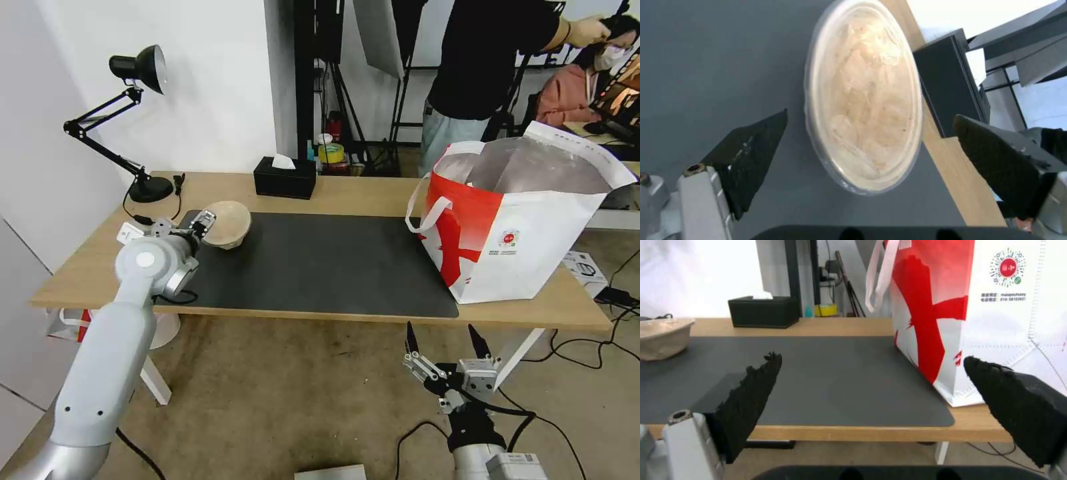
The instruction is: Pick up the trash from the table and place it into the takeout bag.
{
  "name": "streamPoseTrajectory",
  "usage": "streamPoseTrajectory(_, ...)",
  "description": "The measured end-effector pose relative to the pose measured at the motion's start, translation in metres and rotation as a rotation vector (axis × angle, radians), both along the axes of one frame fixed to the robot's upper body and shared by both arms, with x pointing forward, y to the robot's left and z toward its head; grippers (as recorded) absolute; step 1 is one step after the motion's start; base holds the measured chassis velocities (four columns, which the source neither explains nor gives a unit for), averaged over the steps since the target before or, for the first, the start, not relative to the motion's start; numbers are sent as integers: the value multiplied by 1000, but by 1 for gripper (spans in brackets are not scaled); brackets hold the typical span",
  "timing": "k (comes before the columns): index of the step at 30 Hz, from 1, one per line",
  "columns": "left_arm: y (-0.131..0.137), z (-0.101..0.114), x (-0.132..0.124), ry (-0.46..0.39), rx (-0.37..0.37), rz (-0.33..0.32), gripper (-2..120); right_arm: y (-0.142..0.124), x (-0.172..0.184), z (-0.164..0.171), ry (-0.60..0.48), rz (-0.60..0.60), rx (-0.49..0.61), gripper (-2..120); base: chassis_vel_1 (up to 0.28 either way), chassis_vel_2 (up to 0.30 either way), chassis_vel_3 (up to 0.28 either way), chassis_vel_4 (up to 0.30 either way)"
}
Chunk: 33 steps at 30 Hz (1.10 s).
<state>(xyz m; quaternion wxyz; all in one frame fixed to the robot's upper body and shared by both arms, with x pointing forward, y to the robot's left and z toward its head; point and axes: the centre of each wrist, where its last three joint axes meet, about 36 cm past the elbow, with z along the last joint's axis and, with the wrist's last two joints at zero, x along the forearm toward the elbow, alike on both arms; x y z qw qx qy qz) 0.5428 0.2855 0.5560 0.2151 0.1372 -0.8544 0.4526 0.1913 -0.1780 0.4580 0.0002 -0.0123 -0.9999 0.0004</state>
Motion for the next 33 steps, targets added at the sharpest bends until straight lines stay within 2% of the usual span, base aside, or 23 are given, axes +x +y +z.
streamPoseTrajectory(16, -5, -4, 25, 34, 11, 13, 100, 0, 0, 0, 0, 0, 0, 100, 0, 0, 0, 0)
streamPoseTrajectory(33, -12, -8, 38, 49, 12, 22, 99, 0, 0, 0, 0, 0, 0, 100, 0, 0, 0, 0)
